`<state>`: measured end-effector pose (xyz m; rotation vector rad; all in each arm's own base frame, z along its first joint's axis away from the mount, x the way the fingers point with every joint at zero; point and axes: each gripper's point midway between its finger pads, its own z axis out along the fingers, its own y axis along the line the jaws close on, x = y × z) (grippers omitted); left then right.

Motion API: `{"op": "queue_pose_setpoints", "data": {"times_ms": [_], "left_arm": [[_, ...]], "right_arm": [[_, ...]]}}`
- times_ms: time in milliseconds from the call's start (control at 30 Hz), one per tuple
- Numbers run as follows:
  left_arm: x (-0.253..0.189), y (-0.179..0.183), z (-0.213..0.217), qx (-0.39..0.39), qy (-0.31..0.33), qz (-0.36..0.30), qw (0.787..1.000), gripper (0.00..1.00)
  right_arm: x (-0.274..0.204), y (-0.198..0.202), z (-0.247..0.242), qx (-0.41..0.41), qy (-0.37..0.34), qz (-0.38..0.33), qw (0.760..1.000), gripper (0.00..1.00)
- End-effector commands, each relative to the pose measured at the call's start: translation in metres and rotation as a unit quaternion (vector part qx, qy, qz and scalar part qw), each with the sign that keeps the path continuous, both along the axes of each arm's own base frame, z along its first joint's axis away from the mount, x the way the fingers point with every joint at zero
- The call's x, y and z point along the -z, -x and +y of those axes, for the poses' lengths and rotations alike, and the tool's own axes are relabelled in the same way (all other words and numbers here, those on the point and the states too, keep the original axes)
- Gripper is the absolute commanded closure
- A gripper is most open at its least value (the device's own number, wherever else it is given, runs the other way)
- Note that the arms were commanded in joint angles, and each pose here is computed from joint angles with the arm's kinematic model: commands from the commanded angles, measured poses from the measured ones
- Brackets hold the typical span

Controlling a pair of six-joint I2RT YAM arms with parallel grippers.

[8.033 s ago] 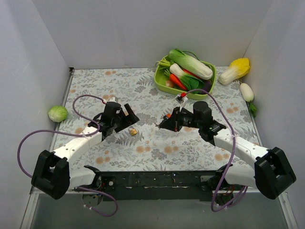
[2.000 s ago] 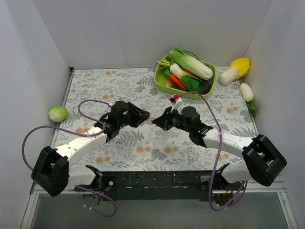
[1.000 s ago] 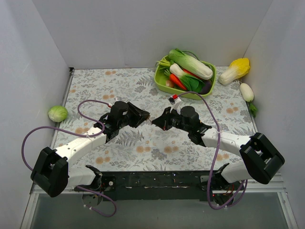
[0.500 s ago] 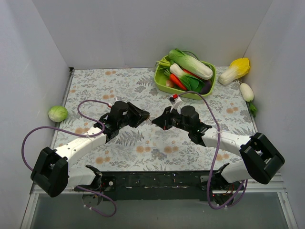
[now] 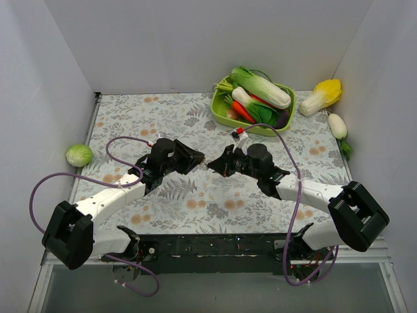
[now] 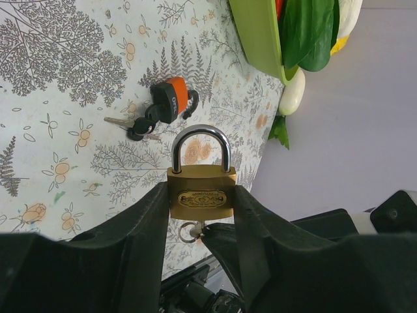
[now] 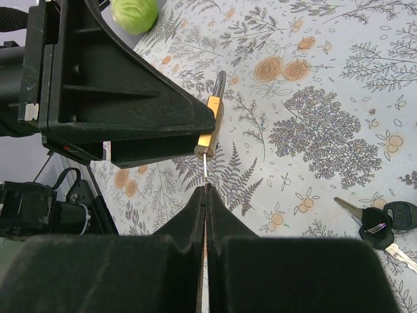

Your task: Unlock with the key

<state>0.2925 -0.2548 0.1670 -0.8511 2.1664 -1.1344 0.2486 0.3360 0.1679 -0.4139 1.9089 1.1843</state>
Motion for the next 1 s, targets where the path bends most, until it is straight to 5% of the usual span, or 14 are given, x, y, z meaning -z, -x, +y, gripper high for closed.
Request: {"op": "queue_pose_setpoints", "data": {"times_ms": [0,967], "left_arm": [[-0.014,0.0,0.0,-0.003,0.017,-0.021,1.0,1.0],[-0.01,-0.005,0.001,-0.02,0.024,-0.019,0.999,1.0]], "right_arm": [[-0.029,-0.012,0.005,0.007,-0.028,-0.03,0.999,0.99],[-0.018,-0.031,0.015,0.039,-0.062,0.003,0.997,0.99]]}}
